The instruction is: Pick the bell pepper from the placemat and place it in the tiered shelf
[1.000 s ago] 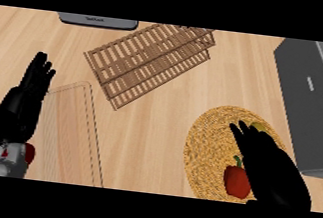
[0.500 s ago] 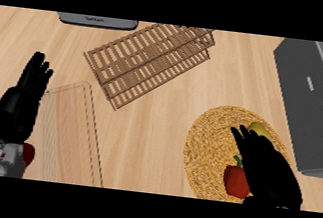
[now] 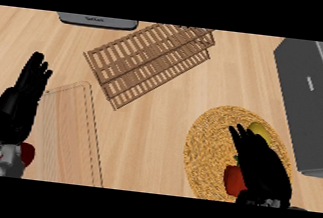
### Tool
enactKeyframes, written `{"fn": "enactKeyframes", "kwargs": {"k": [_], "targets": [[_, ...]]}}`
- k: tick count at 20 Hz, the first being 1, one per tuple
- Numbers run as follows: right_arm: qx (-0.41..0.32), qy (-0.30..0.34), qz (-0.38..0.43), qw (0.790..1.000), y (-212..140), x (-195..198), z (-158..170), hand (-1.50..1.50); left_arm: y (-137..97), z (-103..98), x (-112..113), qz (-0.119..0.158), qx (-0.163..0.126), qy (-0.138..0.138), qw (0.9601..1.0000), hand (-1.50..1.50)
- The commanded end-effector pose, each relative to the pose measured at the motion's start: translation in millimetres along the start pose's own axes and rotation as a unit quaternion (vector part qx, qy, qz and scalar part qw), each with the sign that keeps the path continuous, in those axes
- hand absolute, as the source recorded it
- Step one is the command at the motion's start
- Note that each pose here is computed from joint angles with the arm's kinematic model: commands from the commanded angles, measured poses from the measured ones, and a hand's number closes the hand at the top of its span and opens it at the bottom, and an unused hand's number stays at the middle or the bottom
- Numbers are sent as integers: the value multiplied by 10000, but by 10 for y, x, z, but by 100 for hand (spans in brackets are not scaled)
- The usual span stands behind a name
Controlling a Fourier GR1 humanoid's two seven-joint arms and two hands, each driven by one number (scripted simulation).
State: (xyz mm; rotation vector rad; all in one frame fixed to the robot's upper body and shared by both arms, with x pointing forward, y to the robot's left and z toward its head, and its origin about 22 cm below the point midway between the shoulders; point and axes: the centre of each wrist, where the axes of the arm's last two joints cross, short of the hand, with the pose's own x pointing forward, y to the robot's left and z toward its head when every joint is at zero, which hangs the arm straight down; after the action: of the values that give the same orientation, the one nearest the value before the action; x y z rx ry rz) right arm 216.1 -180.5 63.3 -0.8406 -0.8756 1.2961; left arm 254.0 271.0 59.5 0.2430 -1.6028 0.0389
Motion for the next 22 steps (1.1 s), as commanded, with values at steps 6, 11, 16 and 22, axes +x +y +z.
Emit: {"fn": "enactKeyframes", "kwargs": {"k": [6, 11, 16, 22], "targets": [[96, -35, -132, 9999, 213, -16, -129, -150, 47, -182, 30, 5, -10, -83, 10000, 0], [569, 58, 166, 9982, 588, -127, -280, 150, -32, 83, -46, -4, 26, -15, 10000, 0], [-18, -350, 591, 9976, 422, -139, -236, 150, -93, 50, -208, 127, -77, 32, 9999, 0], [-399, -556, 626, 9957, 354, -83, -333, 150, 34, -86, -65, -105, 107, -14, 9999, 0]]}}
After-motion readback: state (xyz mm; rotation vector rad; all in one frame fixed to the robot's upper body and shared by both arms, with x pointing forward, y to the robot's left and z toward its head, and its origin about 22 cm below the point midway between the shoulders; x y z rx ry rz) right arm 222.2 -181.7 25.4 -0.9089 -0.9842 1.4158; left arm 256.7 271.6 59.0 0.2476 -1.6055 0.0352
